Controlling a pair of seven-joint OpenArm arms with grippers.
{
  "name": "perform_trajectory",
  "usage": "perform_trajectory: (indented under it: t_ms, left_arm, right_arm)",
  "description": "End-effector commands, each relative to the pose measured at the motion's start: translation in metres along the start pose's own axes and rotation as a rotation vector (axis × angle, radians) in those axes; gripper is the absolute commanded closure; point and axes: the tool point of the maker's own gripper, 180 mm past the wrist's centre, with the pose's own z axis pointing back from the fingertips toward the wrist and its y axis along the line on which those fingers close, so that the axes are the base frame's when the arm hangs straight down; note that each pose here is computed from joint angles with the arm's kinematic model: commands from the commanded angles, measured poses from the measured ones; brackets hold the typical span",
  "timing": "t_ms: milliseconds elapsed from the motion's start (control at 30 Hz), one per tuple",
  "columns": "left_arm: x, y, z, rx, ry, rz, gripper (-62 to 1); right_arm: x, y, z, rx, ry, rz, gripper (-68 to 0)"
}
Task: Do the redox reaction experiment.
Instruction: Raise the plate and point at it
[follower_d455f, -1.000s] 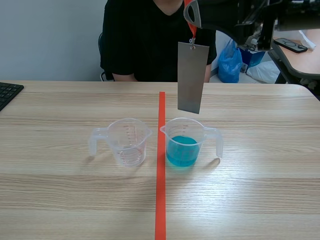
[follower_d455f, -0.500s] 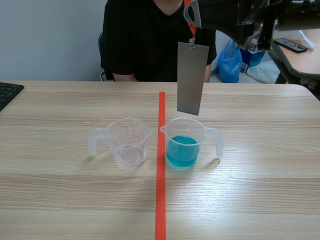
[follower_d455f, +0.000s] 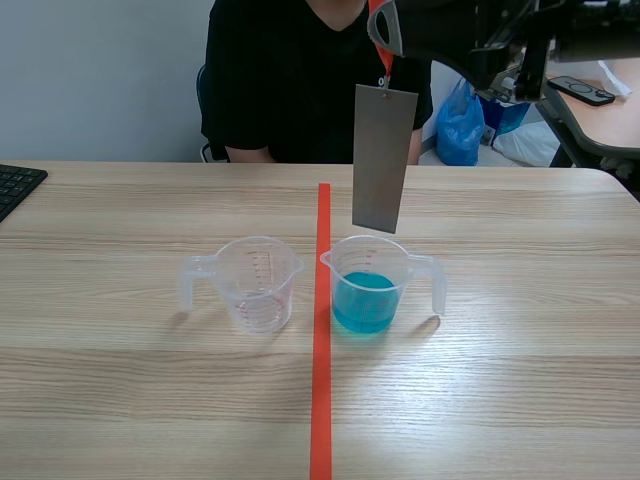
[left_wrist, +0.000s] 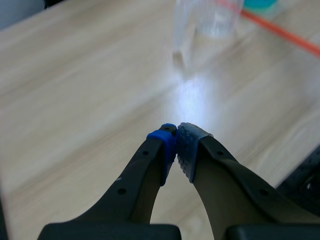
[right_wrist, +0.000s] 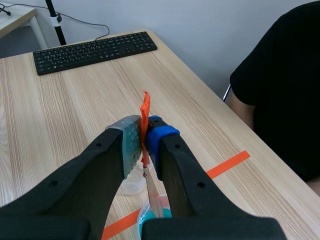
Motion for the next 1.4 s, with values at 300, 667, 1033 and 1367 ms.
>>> perform_trajectory:
  t_ms: [300,667,1033,1367]
  left_arm:
    - [0.075,0.042,-0.083,-0.031,-0.174,-0.093,-4.0]
    - [0.096,-0.010,-0.173,-0.227,-0.192,-0.054,-4.0]
    - [0.111,-0.070,-0.229,-0.361,-0.190,0.035,-4.0]
    - [0.110,-0.083,-0.257,-0.372,-0.198,0.119,-4.0]
  right_arm:
    - [0.010,-0.004,0.004,-0.010,-0.020,0.025,-1.5]
    - [0.010,-0.004,0.004,-0.010,-0.017,0.025,-1.5]
    - [0.010,-0.004,0.004,-0.010,-0.017,0.025,-1.5]
    - [0.009,-0.004,0.004,-0.010,-0.014,0.025,-1.5]
